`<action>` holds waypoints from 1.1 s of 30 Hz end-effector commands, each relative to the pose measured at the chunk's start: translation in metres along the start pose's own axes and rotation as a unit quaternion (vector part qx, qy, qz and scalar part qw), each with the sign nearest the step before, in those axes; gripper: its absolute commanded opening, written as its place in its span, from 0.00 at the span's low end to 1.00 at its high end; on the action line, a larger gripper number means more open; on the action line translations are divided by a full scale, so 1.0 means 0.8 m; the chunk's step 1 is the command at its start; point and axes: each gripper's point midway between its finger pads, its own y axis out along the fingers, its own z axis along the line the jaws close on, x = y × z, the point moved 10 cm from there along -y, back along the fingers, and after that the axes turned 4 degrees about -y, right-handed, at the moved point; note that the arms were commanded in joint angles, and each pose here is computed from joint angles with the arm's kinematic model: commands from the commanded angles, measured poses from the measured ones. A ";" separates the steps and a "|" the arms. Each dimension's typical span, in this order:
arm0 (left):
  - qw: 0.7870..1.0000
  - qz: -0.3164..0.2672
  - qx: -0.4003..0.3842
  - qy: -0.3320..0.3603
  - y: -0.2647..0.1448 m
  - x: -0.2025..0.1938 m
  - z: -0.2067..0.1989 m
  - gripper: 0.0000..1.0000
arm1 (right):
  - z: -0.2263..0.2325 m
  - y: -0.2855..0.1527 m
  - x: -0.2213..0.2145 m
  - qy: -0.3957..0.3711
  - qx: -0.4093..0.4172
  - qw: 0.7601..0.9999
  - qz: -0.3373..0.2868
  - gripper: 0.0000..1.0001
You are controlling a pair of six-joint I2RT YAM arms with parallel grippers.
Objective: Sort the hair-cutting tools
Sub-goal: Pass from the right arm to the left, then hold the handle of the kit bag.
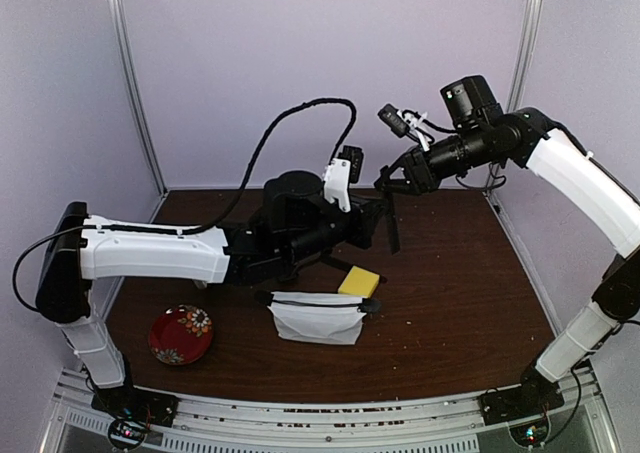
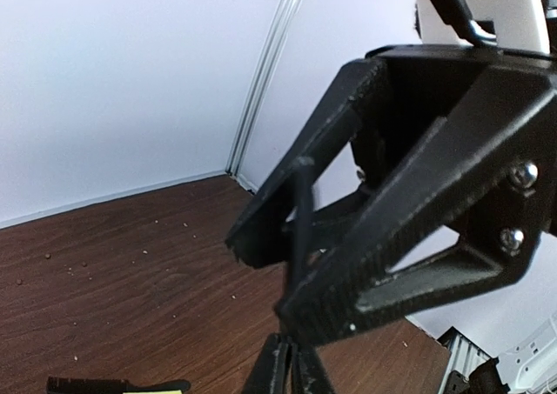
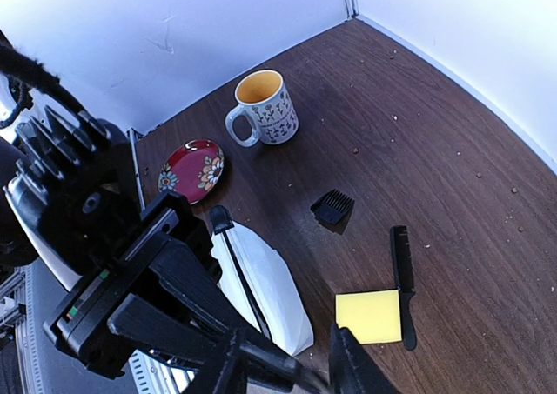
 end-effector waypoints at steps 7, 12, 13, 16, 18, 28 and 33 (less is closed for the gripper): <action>0.999 -0.037 -0.033 0.010 0.001 0.017 -0.009 0.00 | 0.014 -0.023 0.004 0.002 -0.010 1.000 -0.024 0.53; 0.998 -0.014 -0.053 0.043 -0.010 0.017 -0.011 0.00 | 0.018 -0.055 0.005 -0.012 -0.035 0.998 -0.043 0.61; 0.997 -0.003 -0.057 0.054 -0.013 0.017 -0.011 0.00 | 0.016 -0.061 0.003 -0.011 -0.041 0.998 -0.046 0.61; 0.993 0.040 -0.065 0.086 -0.026 0.020 -0.008 0.00 | 0.003 -0.071 -0.018 0.007 -0.064 0.997 -0.046 0.62; 0.989 0.055 -0.075 0.111 -0.039 0.027 -0.009 0.00 | -0.005 -0.072 -0.039 0.014 -0.088 0.995 -0.042 0.63; 0.933 0.185 -0.160 0.265 -0.113 0.048 -0.022 0.00 | -0.002 -0.035 -0.155 0.061 -0.052 0.997 0.009 0.63; 0.908 0.243 -0.149 0.306 -0.146 0.055 -0.016 0.00 | -0.006 -0.016 -0.185 0.093 -0.036 0.995 0.016 0.62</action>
